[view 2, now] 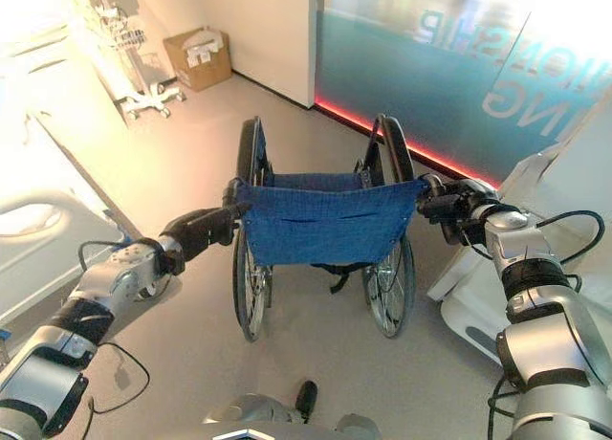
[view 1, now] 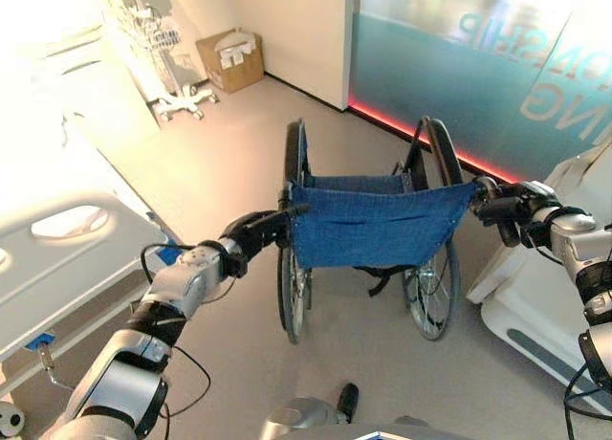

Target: Push the wheelchair next to the bed

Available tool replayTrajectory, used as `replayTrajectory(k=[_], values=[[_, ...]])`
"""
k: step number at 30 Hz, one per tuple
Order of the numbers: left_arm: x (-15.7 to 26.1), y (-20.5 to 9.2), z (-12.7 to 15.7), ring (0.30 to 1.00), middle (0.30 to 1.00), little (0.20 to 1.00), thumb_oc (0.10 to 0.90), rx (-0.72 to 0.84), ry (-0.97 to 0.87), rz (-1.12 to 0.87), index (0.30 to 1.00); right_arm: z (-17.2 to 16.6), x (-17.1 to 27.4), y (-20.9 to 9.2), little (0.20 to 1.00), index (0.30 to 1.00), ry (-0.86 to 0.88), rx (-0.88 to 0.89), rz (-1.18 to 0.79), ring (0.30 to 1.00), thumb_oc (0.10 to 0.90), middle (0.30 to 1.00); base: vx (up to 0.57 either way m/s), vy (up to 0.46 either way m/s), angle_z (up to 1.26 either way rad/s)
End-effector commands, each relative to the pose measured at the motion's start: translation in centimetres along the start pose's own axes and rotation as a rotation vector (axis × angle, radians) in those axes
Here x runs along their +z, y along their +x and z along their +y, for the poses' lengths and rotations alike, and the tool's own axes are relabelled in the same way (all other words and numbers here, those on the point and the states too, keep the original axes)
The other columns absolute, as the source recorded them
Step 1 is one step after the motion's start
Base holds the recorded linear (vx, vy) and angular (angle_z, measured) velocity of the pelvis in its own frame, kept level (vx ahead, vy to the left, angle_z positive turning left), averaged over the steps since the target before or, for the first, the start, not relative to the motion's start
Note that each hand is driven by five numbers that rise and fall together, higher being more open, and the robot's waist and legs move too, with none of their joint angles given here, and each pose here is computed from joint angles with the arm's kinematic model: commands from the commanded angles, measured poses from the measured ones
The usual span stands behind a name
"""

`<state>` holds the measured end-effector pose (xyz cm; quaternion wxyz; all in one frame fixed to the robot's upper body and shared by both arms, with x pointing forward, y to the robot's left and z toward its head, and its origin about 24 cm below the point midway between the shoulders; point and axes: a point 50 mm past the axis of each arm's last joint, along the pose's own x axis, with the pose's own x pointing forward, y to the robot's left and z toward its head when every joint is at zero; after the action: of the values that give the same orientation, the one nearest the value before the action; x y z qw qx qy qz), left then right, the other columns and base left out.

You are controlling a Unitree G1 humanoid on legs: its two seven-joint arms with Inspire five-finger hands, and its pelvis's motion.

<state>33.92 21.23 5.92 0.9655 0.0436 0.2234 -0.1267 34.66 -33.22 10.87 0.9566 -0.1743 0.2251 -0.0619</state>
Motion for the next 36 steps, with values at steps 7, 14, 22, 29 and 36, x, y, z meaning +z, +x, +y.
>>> replayTrajectory(k=[7, 14, 22, 29, 36], values=[[7.8, 0.4, 0.2, 0.841, 0.841, 0.841, 0.761, 0.048, 0.0, -0.216, 0.841, 3.3, 12.9, -2.1, 0.3, 0.3, -0.279, 0.181, -0.489, 0.3, 0.4, 0.3, 0.2, -0.143, 0.74], [8.5, 1.8, -1.7, 0.3, 0.3, 0.3, 0.4, -0.029, -0.066, -0.162, 0.3, 5.1, 13.3, -2.0, 0.3, 0.3, -0.288, 0.231, -0.499, 0.3, 0.4, 0.3, 0.18, -0.222, 0.72], [8.1, 2.4, -3.6, 0.3, 0.3, 0.3, 0.4, -0.154, -0.099, -0.098, 0.3, 7.4, 13.6, -2.0, 0.3, 0.3, -0.289, 0.294, -0.527, 0.3, 0.4, 0.3, 0.13, -0.194, 0.44], [9.0, 2.3, -4.6, 0.3, 0.3, 0.3, 0.4, -0.14, -0.255, -0.24, 0.3, 9.0, 13.6, -2.2, 0.3, 0.3, -0.312, 0.328, -0.55, 0.3, 0.4, 0.3, 0.09, -0.138, 0.09], [7.9, 2.1, -6.7, 0.3, 0.3, 0.3, 0.4, -0.24, -0.235, -0.252, 0.3, 8.0, 13.6, -2.4, 0.3, 0.3, -0.309, 0.258, -0.545, 0.3, 0.4, 0.3, 0.06, -0.095, 0.17]])
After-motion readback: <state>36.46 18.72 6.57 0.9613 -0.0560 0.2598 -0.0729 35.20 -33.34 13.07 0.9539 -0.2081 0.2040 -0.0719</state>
